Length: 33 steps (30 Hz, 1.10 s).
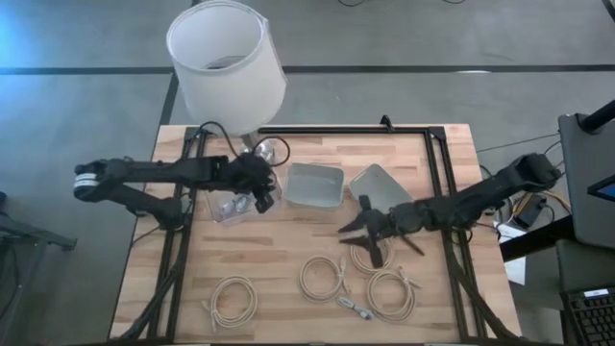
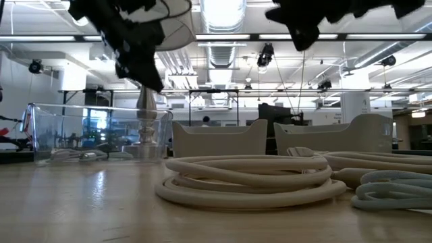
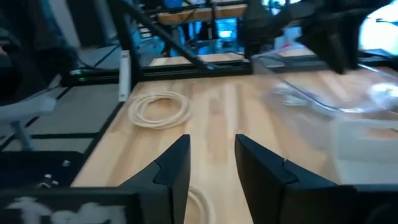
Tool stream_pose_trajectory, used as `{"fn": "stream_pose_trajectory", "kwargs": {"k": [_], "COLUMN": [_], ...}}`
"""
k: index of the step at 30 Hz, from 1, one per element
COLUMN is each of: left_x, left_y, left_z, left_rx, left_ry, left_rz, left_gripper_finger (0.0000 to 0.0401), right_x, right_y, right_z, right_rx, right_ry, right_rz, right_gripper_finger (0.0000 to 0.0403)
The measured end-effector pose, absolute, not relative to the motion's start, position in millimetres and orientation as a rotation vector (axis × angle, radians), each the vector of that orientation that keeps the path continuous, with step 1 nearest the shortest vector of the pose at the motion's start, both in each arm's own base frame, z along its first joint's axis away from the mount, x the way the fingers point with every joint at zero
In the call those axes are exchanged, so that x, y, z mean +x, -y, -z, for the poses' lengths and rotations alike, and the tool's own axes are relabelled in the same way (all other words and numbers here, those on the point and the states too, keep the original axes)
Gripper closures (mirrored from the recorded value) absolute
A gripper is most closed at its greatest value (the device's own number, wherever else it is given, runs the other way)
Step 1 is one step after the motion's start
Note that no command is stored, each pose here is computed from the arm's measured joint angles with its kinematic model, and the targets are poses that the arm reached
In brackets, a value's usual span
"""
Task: Pick & Place USB Port
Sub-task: Put the blue usb cable into the transparent bin
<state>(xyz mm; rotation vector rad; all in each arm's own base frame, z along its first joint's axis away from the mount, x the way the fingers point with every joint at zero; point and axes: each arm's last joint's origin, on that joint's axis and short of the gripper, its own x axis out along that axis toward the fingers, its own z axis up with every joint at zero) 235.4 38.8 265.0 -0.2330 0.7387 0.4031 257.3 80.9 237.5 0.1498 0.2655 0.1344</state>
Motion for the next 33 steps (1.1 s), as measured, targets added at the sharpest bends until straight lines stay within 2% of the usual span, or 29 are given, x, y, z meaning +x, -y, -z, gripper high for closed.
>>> {"fn": "stream_pose_trajectory", "kwargs": {"k": [4, 11, 20, 26, 33], "left_x": [241, 243, 243, 245, 247], "left_y": [-19, 15, 26, 26, 26], "left_z": [-274, -278, -278, -281, -284], "left_rx": [-0.111, 0.031, 0.044, 0.073, 0.108], "left_ry": [-0.654, -0.601, -0.589, -0.551, -0.513], "left_rz": [-0.278, -0.107, -0.063, -0.055, -0.043], "left_gripper_finger": [0.0291, 0.0293, 0.0293, 0.0293, 0.0293], "right_x": [278, 300, 305, 305, 309], "right_y": [-106, -160, -211, -246, -260], "right_z": [-240, -222, -198, -176, -154], "right_rx": [0.156, 0.185, 0.402, 0.557, 0.566], "right_ry": [-0.396, -0.723, -1.133, -1.273, -1.331], "right_rz": [-0.168, -0.176, 0.071, 0.121, 0.209], "right_gripper_finger": [0.0266, 0.0257, 0.0257, 0.0257, 0.0257]}}
